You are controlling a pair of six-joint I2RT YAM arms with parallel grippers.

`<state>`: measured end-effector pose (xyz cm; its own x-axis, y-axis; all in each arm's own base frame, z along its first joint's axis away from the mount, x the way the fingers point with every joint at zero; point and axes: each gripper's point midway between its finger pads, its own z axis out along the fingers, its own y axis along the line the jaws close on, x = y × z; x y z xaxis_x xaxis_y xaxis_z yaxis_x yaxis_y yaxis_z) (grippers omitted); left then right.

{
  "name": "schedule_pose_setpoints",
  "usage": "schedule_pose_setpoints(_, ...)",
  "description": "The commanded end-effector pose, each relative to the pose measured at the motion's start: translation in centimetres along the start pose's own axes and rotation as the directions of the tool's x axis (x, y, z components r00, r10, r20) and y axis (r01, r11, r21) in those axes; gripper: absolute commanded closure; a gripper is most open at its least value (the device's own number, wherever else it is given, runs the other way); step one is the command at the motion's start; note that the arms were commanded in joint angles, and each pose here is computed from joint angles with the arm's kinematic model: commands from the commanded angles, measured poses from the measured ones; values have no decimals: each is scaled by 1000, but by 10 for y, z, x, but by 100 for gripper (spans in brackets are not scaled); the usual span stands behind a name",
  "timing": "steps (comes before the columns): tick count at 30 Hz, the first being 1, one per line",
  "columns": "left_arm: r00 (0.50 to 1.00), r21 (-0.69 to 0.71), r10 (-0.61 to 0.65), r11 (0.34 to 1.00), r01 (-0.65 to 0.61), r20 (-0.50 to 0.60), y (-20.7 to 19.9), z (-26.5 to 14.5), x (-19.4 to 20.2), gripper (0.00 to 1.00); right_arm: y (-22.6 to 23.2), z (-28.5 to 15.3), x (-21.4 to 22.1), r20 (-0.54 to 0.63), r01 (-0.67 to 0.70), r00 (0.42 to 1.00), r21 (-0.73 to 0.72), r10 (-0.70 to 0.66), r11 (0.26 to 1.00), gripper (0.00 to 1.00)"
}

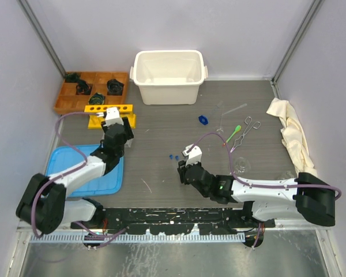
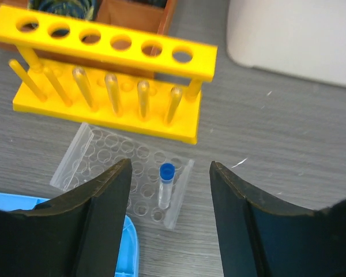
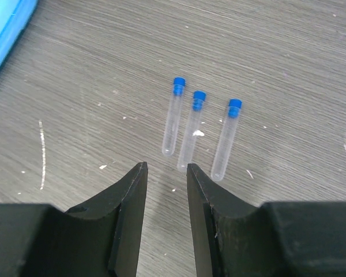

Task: Organize the chemistry lab equipment
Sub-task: Insert the test tube into the slot of the test tube rack, then pick up the test tube at the center of the board.

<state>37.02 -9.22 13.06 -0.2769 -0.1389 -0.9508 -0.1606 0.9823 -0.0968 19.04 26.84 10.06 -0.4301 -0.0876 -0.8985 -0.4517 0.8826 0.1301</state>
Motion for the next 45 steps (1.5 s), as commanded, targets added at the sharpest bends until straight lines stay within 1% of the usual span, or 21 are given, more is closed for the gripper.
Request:
schedule_pose_setpoints(1,986,78,-138,988,131,90,-5,-28,-47,42,-11,3,-19,12,-88,996,62,87,994,60)
schedule_pose_setpoints(4,983,168,-177,971,168,43,-16,-47,-49,43,-31,8,-14,-38,-124,991,128,130,984,60)
schedule_pose_setpoints(8,979,248,-196,947,204,-58,-26,-68,-35,46,-46,16,-9,-81,-167,980,152,181,974,61)
schedule_pose_setpoints(11,966,315,-207,917,246,-154,-38,-80,-20,49,-51,24,-2,-132,-165,973,168,188,972,62)
schedule_pose_setpoints(14,947,379,-181,883,275,-267,-55,-90,-3,51,-53,33,7,-189,-137,966,189,173,972,62)
schedule_pose_setpoints(16,928,385,-148,879,282,-342,-62,-92,12,52,-52,38,11,-216,-126,962,192,167,973,62)
schedule_pose_setpoints(19,907,393,-111,875,283,-405,-67,-95,27,53,-49,42,12,-227,-126,959,188,168,974,63)
schedule_pose_setpoints(24,895,404,-97,867,291,-436,-70,-98,36,53,-49,49,19,-255,-117,953,192,165,974,63)
schedule_pose_setpoints(33,894,444,-84,845,298,-440,-78,-107,28,53,-49,59,33,-299,-100,941,208,161,973,64)
schedule_pose_setpoints(35,896,451,-71,845,288,-438,-79,-109,26,53,-49,60,35,-303,-103,938,212,166,972,68)
schedule_pose_setpoints(39,897,456,-60,844,280,-439,-80,-110,25,53,-50,61,39,-312,-106,934,214,171,971,79)
schedule_pose_setpoints(45,890,460,-55,841,285,-452,-83,-109,27,53,-49,57,36,-301,-116,937,208,176,971,89)
